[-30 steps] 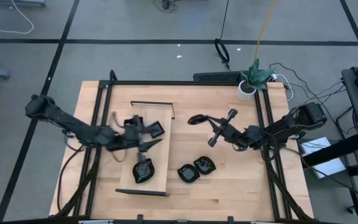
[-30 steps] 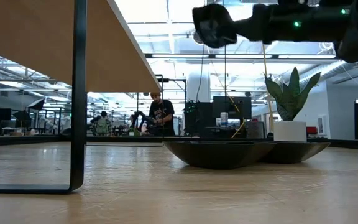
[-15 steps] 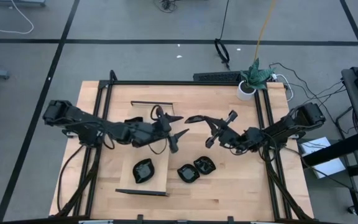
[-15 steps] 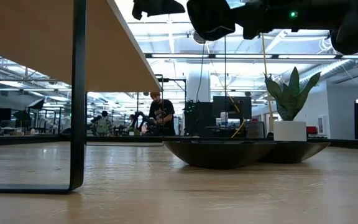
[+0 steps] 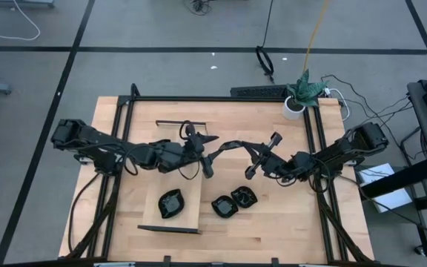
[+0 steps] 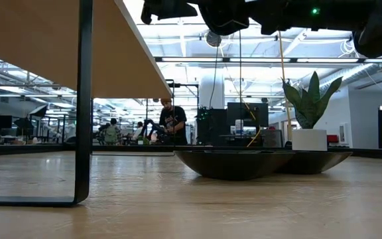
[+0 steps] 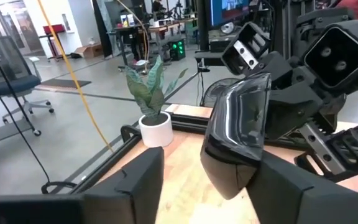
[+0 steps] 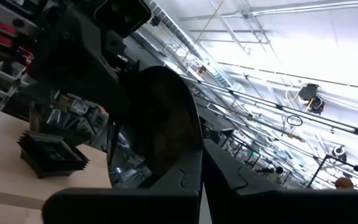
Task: Pick & Place Mini shaped plates
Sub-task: Stack the leaf shaped plate on top of the leaf shaped plate on the shelf
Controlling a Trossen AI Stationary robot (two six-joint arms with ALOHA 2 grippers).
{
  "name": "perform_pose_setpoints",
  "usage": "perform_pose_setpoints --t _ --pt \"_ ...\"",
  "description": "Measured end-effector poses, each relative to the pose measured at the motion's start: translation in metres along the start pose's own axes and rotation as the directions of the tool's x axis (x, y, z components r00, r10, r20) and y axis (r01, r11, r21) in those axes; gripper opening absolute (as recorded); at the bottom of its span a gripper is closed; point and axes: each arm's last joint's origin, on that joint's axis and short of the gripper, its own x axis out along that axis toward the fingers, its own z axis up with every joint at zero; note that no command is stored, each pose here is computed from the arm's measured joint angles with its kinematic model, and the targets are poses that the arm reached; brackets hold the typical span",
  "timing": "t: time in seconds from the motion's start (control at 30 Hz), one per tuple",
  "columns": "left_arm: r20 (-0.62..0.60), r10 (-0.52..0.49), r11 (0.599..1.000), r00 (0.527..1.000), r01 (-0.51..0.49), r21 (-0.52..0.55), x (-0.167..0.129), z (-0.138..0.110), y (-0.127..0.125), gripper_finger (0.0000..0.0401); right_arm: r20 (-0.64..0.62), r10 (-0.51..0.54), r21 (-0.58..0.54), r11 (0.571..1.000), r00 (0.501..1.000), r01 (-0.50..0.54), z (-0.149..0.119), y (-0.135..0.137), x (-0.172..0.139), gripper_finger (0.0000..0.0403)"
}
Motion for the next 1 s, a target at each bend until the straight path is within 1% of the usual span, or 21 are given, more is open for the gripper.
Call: perform_pose_setpoints --t 0.07,0.13,0.23,0.3,0.33,0.37,0.43,0.5,0.63,0.73,0.77,0.83,0.9,0.97,1.0 --pt "0.000 0.000 1.000 1.000 0.000 0.003 0.000 0.000 0.000 0.0188 0.000 0.000 0.002 1.000 1.000 0.000 0.000 0.000 0.000 0.0000" --pt "0.000 -0.001 1.000 1.000 0.001 0.007 0.000 0.000 0.000 0.0157 0.000 0.001 0.004 1.000 1.000 -0.001 0.000 0.000 0.000 0.0000" --pt "0.008 -0.003 0.999 1.000 0.003 0.036 -0.001 0.001 -0.001 0.0094 -0.007 0.009 0.017 1.000 1.000 -0.009 -0.001 0.001 0.000 0.0000" --pt "0.016 -0.010 0.998 1.000 0.009 0.057 -0.002 0.002 -0.003 0.0043 -0.013 0.016 0.024 1.000 1.000 -0.016 -0.001 0.002 0.000 0.0000" --pt "0.019 0.002 0.997 1.000 -0.004 0.071 -0.003 0.002 -0.004 0.0024 -0.013 0.020 0.034 0.999 1.000 -0.019 -0.002 0.002 0.000 0.0000" --pt "0.029 0.005 0.997 1.000 -0.008 0.079 -0.004 0.003 -0.005 0.0014 -0.014 0.025 0.041 0.999 1.000 -0.024 -0.002 0.003 0.000 0.0001" --pt "0.040 0.015 0.994 0.999 -0.019 0.105 -0.008 0.006 -0.008 0.0013 -0.013 0.046 0.038 0.998 0.999 -0.045 -0.001 0.005 -0.001 0.0010" --pt "0.046 0.050 0.989 0.998 -0.056 0.135 -0.013 0.012 -0.011 0.0011 -0.015 0.072 0.019 0.997 0.997 -0.072 -0.001 0.009 -0.003 0.0030" --pt "0.058 0.146 0.970 0.988 -0.154 0.187 -0.027 0.035 -0.014 0.0006 0.021 0.127 0.018 0.992 0.992 -0.128 0.004 0.014 -0.008 0.0093" --pt "0.035 0.179 0.956 0.983 -0.182 0.231 -0.039 0.051 -0.017 0.0004 0.034 0.135 0.039 0.990 0.990 -0.136 0.007 0.016 -0.011 0.0145" --pt "0.019 0.180 0.952 0.984 -0.179 0.248 -0.043 0.056 -0.018 0.0004 0.036 0.138 0.042 0.989 0.990 -0.140 0.008 0.016 -0.011 0.0160" --pt "-0.028 0.169 0.957 0.985 -0.157 0.244 -0.051 0.069 -0.019 0.0005 0.037 0.142 0.042 0.989 0.989 -0.143 0.008 0.017 -0.012 0.0185" --pt "-0.124 0.135 0.969 0.983 -0.105 0.221 -0.060 0.080 -0.017 0.0005 0.037 0.144 0.043 0.988 0.989 -0.145 0.008 0.017 -0.012 0.0204" --pt "-0.245 0.042 0.988 0.968 -0.004 0.156 -0.070 0.091 -0.014 0.0003 0.033 0.150 0.038 0.988 0.988 -0.151 0.008 0.018 -0.013 0.0215" --pt "-0.309 -0.023 0.993 0.951 0.058 0.104 -0.073 0.094 -0.013 0.0003 0.032 0.151 0.037 0.988 0.988 -0.152 0.008 0.018 -0.013 0.0219"
